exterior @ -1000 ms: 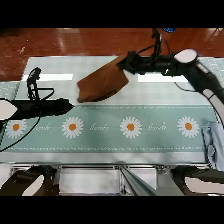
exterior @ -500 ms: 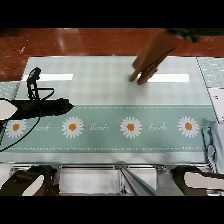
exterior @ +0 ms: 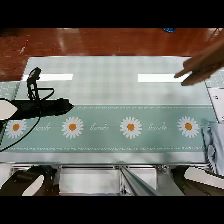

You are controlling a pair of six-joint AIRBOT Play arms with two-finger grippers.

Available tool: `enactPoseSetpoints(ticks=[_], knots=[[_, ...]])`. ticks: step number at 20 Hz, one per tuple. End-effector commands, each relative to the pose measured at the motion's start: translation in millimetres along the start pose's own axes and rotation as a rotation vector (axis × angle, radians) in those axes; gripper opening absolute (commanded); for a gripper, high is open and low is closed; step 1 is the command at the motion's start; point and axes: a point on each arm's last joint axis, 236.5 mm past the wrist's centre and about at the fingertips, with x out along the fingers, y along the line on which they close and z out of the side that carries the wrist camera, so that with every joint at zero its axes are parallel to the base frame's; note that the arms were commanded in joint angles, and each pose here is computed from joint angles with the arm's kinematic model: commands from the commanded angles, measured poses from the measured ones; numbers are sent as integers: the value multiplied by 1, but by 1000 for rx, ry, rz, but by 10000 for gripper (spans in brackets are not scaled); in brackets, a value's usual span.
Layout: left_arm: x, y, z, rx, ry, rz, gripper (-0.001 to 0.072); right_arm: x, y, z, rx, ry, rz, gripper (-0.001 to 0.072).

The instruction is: Fold the shirts.

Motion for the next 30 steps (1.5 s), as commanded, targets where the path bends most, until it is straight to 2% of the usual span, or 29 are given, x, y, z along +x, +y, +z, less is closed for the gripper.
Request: enactPoseSetpoints(ticks=[1,10,14,15,17,18,20,22,23,24,25,27,28,30], knots=[[0,0,-1,0,5,0,28,-51,-85,-25,118,37,-299,24],[0,0,0,0,0,0,28,-159,-222,-138,559,-65,-625,24],[0,0,0,1,2,0,28,-220,-268,-224,748,-14,-1008,26],[0,0,0,13,2,0,28,-227,-270,-232,739,1,-1064,62],[0,0,0,36,1,0,27,-231,-276,-245,689,88,-1137,376],[0,0,0,38,-1,0,28,-233,-279,-247,666,112,-1167,402],[0,0,11,39,-47,1,28,-232,-285,-236,599,112,-1198,402],[-7,-3,42,92,-167,2,28,-212,-290,-211,513,76,-1140,397],[-16,-9,62,132,-232,1,28,-190,-286,-193,457,47,-1060,336],[-31,-19,87,163,-304,-6,28,-160,-273,-167,387,1,-936,202],[-49,-33,116,188,-375,-17,27,-116,-239,-127,288,-73,-730,22],[-81,-73,163,265,-453,-55,27,-34,-110,-63,-32,-176,-256,24],[-93,-99,180,317,-458,-84,26,-8,-49,-52,-154,-205,-123,24],[-95,-140,192,403,-411,-133,26,43,27,-73,-381,-141,-41,24]])
